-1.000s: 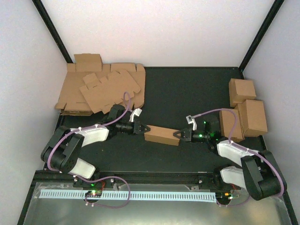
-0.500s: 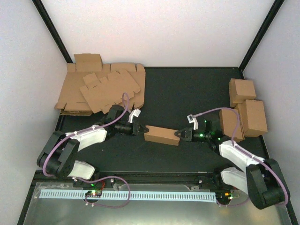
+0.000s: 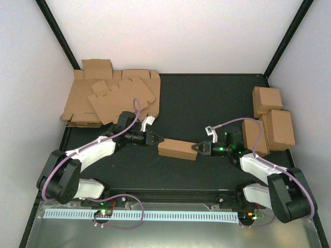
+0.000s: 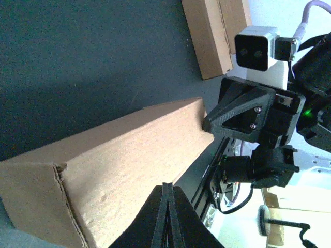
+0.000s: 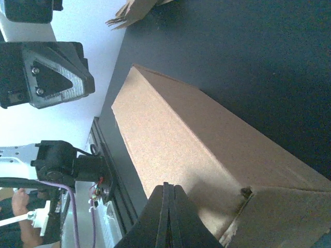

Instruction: Fold the paper box

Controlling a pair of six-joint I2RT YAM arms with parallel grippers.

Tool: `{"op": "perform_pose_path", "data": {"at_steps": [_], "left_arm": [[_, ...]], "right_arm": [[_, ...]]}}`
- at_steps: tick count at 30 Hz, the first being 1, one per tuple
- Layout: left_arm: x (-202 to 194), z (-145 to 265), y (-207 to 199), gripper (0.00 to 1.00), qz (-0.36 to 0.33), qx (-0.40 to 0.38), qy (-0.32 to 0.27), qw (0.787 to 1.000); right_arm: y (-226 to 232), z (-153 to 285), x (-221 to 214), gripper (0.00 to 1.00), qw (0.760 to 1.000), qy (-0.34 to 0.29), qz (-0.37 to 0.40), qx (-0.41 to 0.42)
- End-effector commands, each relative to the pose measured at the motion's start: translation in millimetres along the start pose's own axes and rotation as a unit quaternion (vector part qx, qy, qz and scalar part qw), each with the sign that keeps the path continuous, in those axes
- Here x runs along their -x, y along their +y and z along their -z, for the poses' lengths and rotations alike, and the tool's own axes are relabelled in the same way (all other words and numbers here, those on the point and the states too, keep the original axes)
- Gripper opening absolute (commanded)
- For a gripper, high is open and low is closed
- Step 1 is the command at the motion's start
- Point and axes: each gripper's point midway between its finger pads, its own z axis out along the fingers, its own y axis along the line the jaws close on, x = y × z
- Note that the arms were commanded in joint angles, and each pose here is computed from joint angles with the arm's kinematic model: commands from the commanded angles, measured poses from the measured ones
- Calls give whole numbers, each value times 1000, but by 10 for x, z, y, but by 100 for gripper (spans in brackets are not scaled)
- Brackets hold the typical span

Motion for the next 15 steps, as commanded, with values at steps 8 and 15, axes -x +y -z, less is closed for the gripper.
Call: {"op": "perform_pose_path", "data": {"at_steps": [8, 15], "left_arm": [[-123, -193, 371, 1, 28, 19, 17, 999], [-46, -110, 226, 1, 20, 19, 7, 1000]], "right_arm": [[188, 100, 45, 2, 1000, 8, 5, -7], [-121, -39, -145, 2, 999, 31, -31, -12]]}}
